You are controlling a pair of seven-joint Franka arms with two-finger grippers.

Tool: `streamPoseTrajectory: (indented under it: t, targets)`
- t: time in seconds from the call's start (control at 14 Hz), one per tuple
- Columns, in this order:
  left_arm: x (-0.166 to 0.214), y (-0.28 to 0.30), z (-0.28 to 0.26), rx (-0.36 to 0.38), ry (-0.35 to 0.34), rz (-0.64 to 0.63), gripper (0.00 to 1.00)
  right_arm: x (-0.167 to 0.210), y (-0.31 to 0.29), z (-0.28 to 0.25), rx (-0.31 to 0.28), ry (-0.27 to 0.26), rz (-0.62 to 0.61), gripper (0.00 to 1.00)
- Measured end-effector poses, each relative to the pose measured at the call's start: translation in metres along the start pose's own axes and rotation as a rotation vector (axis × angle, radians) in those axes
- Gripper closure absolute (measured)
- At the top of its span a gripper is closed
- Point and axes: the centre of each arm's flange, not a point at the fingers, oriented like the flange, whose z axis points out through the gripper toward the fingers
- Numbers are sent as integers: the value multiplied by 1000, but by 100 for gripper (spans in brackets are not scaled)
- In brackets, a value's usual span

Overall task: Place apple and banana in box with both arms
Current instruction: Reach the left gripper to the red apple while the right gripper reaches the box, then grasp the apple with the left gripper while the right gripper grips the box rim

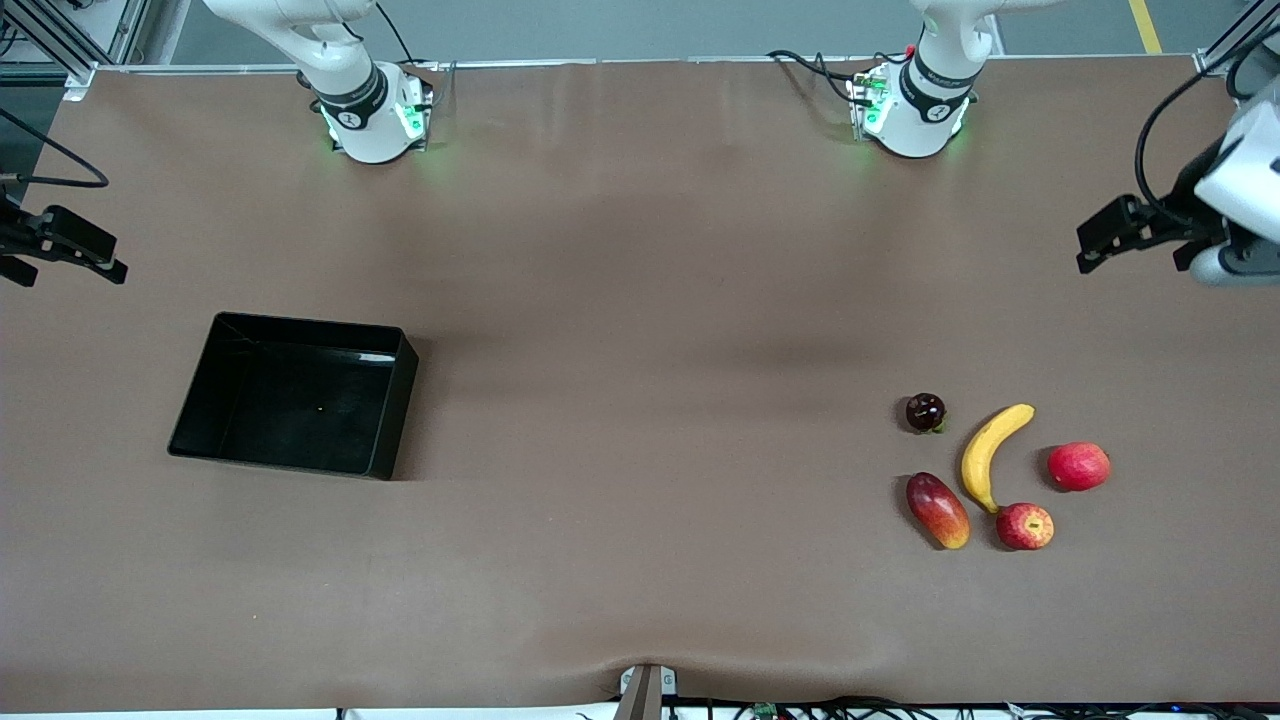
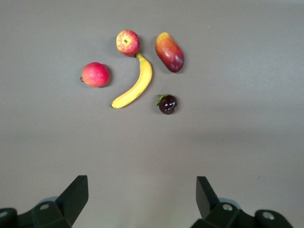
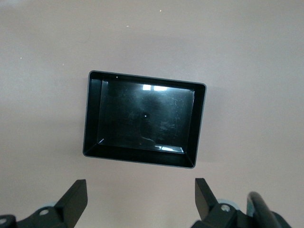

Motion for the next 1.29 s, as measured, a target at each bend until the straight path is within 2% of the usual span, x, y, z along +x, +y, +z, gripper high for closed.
streamPoseTrajectory:
  t: [0.36,0.72,0.86,1.29]
  targets:
    - [59,-37,79,-24,22,-26,0,19,2,33,-5,-45,-2,0]
    - [119,-39,187,18,84,10,0,55,39,121,-8,-134,41,0]
    - [135,-35,226,28,102,31,0,62,51,146,-8,-155,57,0]
    - [166,-35,314,32,71,78,0,67,90,215,2,-254,114,0]
